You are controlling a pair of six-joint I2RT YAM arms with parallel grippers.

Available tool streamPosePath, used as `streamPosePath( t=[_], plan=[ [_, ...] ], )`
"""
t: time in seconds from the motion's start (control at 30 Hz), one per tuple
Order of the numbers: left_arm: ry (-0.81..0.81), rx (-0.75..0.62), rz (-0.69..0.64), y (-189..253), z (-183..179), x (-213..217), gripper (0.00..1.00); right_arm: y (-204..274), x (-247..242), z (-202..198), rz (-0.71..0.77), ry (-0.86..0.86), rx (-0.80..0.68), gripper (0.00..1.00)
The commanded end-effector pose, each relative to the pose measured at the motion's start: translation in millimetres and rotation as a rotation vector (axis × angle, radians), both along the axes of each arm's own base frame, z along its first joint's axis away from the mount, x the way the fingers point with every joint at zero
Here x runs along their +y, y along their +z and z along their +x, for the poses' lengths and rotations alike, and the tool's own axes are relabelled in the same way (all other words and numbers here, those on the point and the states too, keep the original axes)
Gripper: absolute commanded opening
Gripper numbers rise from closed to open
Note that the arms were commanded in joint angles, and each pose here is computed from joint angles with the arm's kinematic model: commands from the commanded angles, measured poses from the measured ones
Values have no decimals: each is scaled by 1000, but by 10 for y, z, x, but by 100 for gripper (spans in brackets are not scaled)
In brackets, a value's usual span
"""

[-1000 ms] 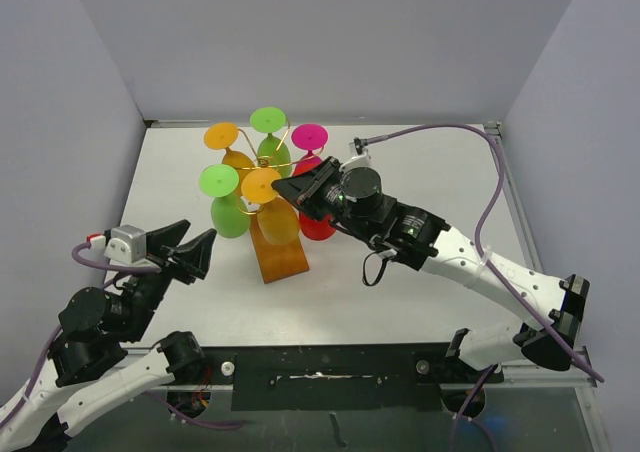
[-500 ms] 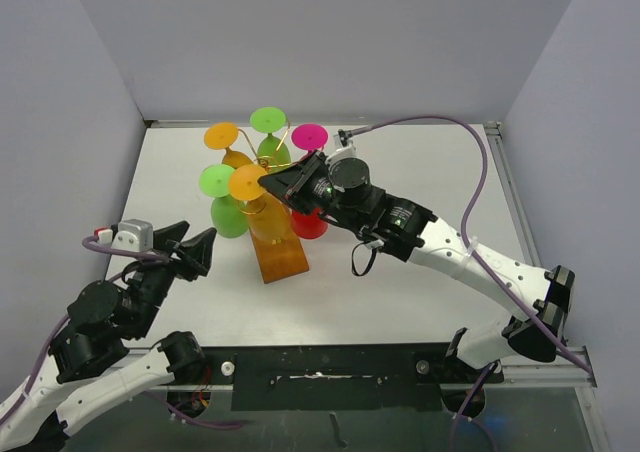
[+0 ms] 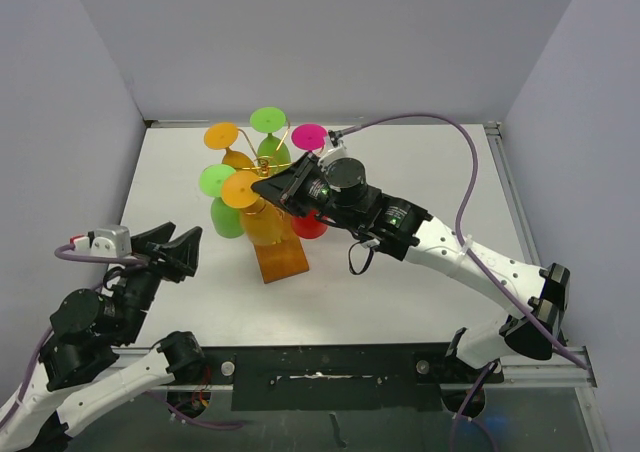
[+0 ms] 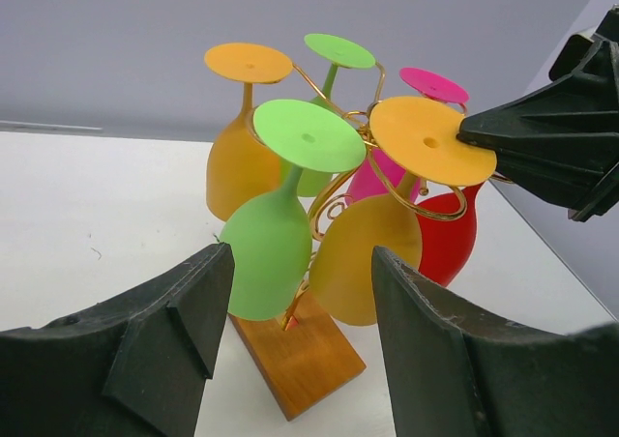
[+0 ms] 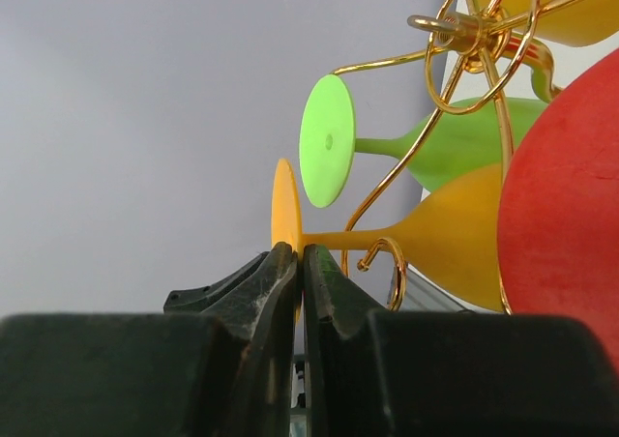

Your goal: Place the wine glass upside down on the wine glass rack

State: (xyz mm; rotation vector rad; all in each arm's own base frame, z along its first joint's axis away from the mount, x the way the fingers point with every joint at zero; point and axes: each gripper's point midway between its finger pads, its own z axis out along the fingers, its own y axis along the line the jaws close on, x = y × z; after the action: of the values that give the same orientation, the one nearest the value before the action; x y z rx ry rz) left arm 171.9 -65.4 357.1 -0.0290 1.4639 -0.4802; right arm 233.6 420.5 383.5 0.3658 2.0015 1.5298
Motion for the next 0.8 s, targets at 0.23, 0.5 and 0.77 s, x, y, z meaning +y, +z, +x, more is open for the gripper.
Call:
streamPosePath(
  t=[0.23,0.5,0.77],
  plan=[
    [20,-33,-76,236,-53,133,57,417,16,-172,83,66,-85,0],
    [45,-33,-108,258,-55,197,57,351,-143,-198,70,35,-80,0],
    [62,-31,-116,266,-45,223,57,308,-174,-246,66,47,-72,0]
  ],
)
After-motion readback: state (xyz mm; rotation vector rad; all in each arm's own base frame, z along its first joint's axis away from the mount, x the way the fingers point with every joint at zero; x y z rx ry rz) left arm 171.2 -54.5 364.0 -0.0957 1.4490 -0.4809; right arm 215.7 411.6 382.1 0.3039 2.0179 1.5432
